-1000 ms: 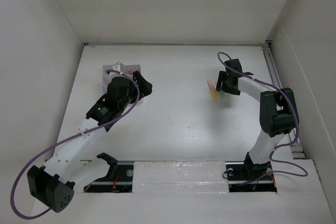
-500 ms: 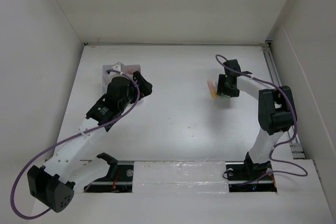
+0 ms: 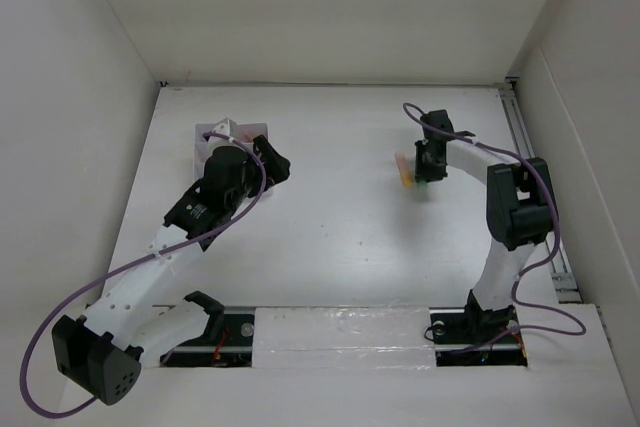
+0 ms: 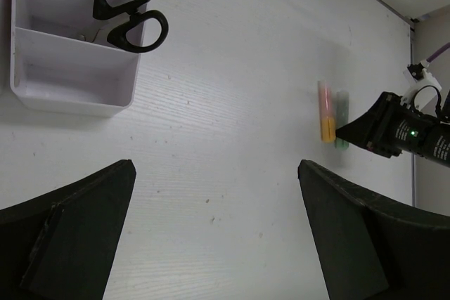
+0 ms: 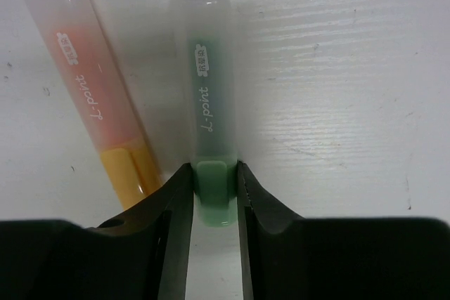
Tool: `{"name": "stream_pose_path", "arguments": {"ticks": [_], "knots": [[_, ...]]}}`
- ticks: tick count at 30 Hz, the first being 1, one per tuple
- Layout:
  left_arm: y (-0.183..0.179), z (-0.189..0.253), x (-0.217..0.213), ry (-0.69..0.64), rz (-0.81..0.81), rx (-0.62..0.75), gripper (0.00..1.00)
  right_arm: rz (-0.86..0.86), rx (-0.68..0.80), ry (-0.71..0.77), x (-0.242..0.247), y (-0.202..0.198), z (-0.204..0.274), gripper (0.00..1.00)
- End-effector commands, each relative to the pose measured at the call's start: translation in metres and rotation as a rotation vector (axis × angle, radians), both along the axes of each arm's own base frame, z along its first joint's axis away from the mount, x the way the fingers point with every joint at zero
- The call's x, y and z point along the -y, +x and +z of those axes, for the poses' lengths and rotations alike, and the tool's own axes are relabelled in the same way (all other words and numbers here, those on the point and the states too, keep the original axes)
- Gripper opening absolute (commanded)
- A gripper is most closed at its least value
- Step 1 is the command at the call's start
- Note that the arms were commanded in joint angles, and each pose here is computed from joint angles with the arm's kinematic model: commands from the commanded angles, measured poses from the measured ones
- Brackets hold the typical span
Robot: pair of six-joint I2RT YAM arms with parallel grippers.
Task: Sort the stationery into containers
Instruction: Grab a piece of stationery with the right arm, then pass the stationery from the right arm to the left
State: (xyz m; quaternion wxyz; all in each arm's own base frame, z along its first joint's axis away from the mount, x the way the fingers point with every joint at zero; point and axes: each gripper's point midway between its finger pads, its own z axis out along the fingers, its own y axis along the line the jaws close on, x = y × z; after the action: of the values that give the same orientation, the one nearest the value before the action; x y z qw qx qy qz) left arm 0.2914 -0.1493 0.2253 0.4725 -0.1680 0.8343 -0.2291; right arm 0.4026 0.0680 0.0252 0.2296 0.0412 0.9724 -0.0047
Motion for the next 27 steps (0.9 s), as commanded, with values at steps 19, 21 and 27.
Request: {"name": "stream_pose_path", "arguments": {"ticks": [19, 21, 27], "knots": [[-0.007, 0.075, 0.109, -0.304, -0.594, 0.268, 1.00, 0.341, 0.493, 0.417, -0.125, -0.057, 0.183, 0.00], [-0.008, 0.079, 0.116, -0.326, -0.634, 0.282, 1.00, 0.413, 0.516, 0.497, -0.149, -0.081, 0.188, 0.00], [-0.015, 0.091, 0.130, -0.385, -0.717, 0.333, 1.00, 0.514, 0.554, 0.568, -0.194, -0.125, 0.223, 0.00]]}}
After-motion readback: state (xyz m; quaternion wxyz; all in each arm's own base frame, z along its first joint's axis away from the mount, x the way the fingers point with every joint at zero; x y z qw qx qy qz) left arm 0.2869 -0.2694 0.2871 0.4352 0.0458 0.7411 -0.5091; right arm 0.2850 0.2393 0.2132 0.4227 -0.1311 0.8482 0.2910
